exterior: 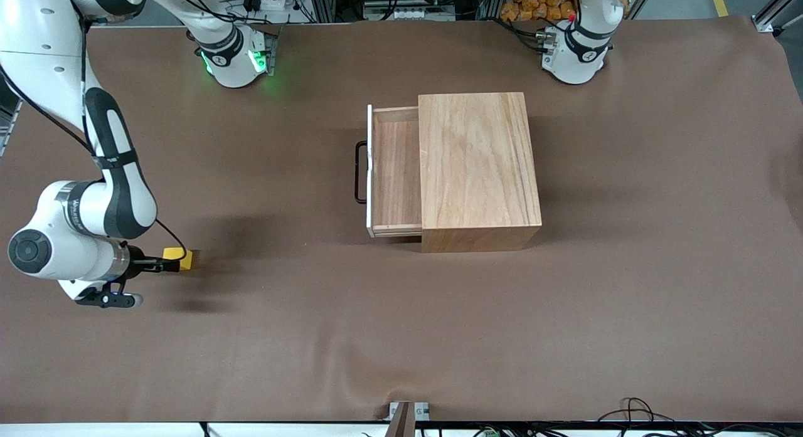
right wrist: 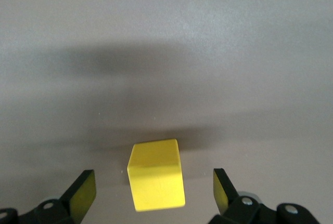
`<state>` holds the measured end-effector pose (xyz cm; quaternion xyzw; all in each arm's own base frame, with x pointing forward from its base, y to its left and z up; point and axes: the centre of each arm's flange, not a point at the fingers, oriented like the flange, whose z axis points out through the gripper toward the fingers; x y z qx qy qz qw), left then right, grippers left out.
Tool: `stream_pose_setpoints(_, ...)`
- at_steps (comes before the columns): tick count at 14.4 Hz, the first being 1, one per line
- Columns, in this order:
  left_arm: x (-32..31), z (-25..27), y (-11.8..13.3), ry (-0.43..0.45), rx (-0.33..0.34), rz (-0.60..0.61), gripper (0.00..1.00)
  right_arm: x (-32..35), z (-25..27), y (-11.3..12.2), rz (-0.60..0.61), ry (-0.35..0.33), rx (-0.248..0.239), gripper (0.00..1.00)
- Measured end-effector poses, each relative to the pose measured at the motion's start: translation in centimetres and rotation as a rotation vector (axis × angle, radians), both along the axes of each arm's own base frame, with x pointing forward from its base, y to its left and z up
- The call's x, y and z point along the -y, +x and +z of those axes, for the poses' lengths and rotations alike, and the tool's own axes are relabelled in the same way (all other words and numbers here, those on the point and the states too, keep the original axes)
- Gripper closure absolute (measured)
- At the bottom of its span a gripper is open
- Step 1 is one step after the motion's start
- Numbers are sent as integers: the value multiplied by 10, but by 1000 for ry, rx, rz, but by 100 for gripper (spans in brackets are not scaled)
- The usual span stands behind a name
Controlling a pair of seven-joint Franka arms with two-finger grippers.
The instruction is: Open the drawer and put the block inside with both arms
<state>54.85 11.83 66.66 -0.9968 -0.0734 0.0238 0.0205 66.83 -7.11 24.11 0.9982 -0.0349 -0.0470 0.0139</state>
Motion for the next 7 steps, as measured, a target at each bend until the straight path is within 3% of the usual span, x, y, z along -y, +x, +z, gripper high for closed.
stream_pose_setpoints(7, -5, 3, 4, 11, 53, -18, 0, -3, -22, -20, 31, 4, 23, 0)
